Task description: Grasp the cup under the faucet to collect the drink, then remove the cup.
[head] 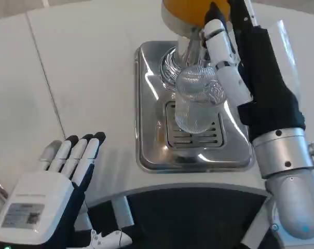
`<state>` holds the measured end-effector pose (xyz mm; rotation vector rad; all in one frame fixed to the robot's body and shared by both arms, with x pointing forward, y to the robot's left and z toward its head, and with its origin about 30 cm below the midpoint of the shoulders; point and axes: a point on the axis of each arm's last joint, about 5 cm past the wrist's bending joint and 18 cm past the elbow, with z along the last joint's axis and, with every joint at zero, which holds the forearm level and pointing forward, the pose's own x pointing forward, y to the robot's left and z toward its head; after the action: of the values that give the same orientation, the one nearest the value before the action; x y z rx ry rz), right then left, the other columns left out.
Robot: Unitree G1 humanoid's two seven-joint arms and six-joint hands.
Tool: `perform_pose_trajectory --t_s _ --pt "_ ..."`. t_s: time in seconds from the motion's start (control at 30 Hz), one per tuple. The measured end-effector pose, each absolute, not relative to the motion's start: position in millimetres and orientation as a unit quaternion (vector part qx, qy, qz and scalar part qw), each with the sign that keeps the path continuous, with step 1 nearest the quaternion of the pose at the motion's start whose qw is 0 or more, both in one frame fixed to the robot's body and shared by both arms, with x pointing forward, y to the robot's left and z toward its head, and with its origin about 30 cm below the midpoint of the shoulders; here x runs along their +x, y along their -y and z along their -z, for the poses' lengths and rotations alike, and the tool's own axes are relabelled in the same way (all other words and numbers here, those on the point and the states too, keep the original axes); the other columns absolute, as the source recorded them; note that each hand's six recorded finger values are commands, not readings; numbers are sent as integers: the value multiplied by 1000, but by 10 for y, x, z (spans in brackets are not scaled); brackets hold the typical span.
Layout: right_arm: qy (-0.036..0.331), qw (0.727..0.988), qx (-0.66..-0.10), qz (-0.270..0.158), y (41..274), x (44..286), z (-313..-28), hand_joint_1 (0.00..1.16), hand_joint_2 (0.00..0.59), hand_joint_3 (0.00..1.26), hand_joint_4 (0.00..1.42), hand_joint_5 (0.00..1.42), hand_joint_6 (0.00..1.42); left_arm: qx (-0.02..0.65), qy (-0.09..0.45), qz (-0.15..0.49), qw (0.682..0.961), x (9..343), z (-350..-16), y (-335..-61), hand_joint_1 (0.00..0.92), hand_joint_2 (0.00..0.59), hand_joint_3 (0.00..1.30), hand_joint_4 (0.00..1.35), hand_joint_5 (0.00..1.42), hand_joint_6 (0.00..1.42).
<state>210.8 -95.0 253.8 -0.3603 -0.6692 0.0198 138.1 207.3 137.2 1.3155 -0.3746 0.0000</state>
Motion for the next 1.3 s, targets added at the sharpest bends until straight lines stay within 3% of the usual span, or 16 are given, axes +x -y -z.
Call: perform_pose_trajectory --t_s 0.9,1.03,1.3 --pt "322 929 -181 -39 866 2170 -2506 55 583 0 0 0 0 606 165 0 778 1354 -1350 -2073 0 13 0 0 0 0" --pt "317 929 -184 -46 875 2165 -2515 2 547 0 0 0 0 606 164 0 779 1346 -1344 -2074 0 14 0 0 0 0" --pt "311 911 -266 -40 939 2133 -2596 0 546 45 0 0 0 605 162 0 779 1338 -1339 -2072 0 18 0 0 0 0"
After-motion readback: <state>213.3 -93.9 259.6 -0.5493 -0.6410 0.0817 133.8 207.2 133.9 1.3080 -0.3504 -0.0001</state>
